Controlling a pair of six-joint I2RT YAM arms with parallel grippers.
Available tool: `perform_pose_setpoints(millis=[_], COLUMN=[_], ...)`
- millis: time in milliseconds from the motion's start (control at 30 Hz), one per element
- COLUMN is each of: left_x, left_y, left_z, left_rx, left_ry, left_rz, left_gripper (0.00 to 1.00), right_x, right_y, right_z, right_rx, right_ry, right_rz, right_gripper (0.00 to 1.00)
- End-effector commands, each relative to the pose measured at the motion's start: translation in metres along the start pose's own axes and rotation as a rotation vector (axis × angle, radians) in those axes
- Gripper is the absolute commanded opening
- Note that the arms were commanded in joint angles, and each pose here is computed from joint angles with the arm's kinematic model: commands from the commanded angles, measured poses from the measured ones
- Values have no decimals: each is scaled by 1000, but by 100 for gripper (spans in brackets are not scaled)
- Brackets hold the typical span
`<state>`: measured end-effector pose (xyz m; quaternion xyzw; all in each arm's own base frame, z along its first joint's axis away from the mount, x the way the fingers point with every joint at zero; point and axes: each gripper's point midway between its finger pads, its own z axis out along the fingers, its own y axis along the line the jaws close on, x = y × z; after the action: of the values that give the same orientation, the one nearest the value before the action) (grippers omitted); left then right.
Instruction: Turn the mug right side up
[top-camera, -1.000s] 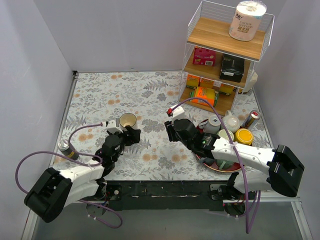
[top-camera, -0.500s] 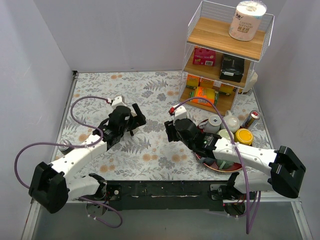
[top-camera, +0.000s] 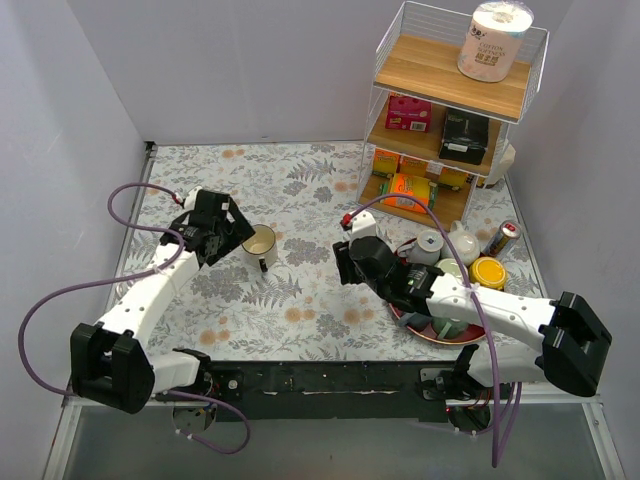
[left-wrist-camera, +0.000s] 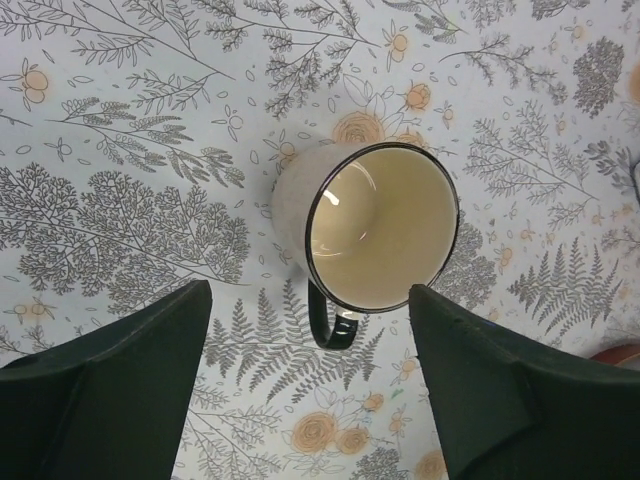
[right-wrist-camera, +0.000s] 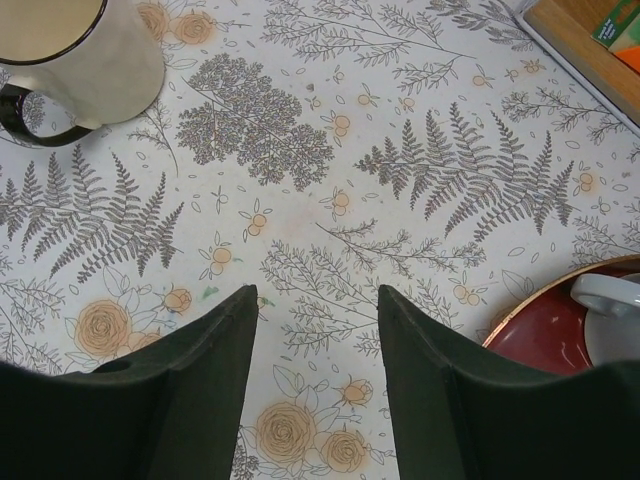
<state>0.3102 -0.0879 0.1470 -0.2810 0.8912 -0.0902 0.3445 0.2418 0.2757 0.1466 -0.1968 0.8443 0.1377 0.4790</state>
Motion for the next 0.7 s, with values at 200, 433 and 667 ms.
perform_pose_setpoints(millis=[200,433,667], left_x=[21,18,2], left_y=[14,21,26], left_z=[28,50,61], left_rx=[1,-22,-52], left_ry=[148,174,146], left_rz=[20,30,46], left_gripper=[49,23,0], right_x=[-23,-25,-25], right_y=[-7,-15,-25], right_z=[-8,-10,-7], right_rx=[36,56,101], right_ry=[-21,-18,45], right_rz=[81,98,114], right_gripper=[58,57,56])
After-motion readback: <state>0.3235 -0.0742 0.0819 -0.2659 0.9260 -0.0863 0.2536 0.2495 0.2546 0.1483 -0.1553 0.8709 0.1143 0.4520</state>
